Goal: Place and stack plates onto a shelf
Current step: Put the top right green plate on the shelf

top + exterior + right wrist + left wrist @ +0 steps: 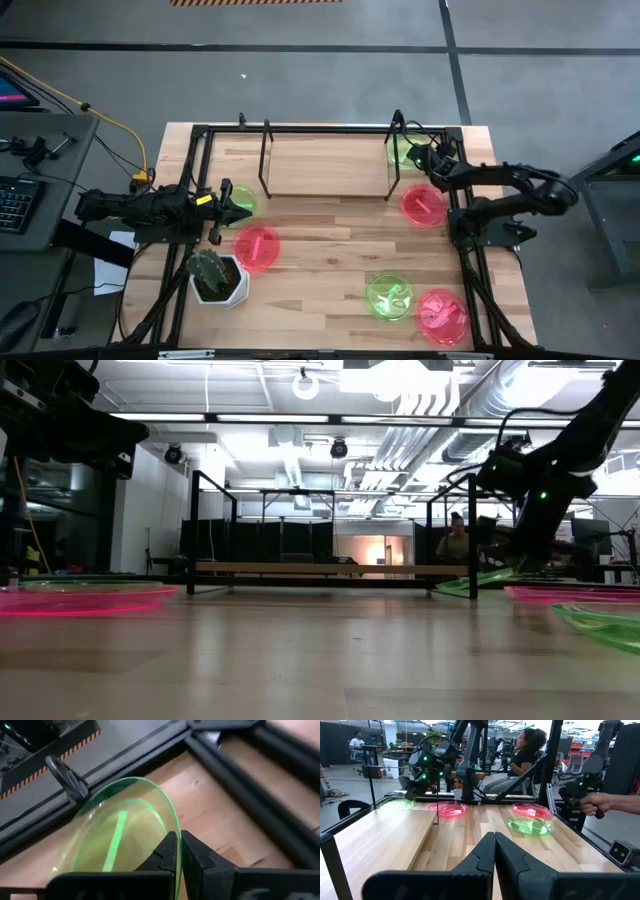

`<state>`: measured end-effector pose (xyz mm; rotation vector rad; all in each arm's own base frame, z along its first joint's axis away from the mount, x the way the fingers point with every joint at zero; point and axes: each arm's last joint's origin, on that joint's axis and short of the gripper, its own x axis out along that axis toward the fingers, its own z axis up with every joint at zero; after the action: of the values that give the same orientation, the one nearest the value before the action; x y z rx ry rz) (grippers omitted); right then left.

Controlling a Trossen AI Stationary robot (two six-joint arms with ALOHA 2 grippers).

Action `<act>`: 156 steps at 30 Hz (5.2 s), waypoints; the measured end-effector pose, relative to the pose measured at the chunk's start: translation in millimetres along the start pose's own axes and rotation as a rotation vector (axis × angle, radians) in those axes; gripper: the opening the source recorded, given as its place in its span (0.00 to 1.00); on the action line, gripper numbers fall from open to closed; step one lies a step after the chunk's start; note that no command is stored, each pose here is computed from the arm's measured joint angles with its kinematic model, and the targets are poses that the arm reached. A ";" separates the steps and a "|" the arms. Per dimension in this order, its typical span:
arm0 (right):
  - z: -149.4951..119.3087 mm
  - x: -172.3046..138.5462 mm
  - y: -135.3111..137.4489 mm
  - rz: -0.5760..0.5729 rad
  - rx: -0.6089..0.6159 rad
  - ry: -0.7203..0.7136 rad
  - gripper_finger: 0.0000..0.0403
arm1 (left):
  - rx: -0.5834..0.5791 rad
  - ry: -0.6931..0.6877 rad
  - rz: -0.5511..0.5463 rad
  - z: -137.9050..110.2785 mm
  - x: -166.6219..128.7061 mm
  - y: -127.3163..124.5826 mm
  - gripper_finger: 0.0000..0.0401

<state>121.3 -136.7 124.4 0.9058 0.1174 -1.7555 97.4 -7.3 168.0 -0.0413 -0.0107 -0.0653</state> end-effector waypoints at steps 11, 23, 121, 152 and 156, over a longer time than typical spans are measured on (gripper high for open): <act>26.4 -38.3 -13.1 0.055 0.028 -0.102 0.00 | 0.000 0.000 0.000 0.0 0.0 0.0 0.00; 52.6 -72.8 -22.0 0.194 0.234 -0.306 0.00 | 0.000 0.000 0.000 0.0 0.0 0.0 0.00; -13.1 -95.1 237.3 0.557 -1.155 0.518 0.00 | 0.000 0.000 0.001 0.0 0.0 0.0 0.00; -98.1 -81.5 271.9 0.632 -1.370 0.472 0.00 | 0.000 0.000 0.001 0.0 0.0 0.0 0.00; -104.3 -78.5 271.2 0.630 -1.388 0.479 0.00 | 0.000 0.000 0.000 0.0 0.0 0.0 0.00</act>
<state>414.1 -130.6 193.9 0.2096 1.0774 -0.5302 97.4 -7.3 168.0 -0.0415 -0.0103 -0.0651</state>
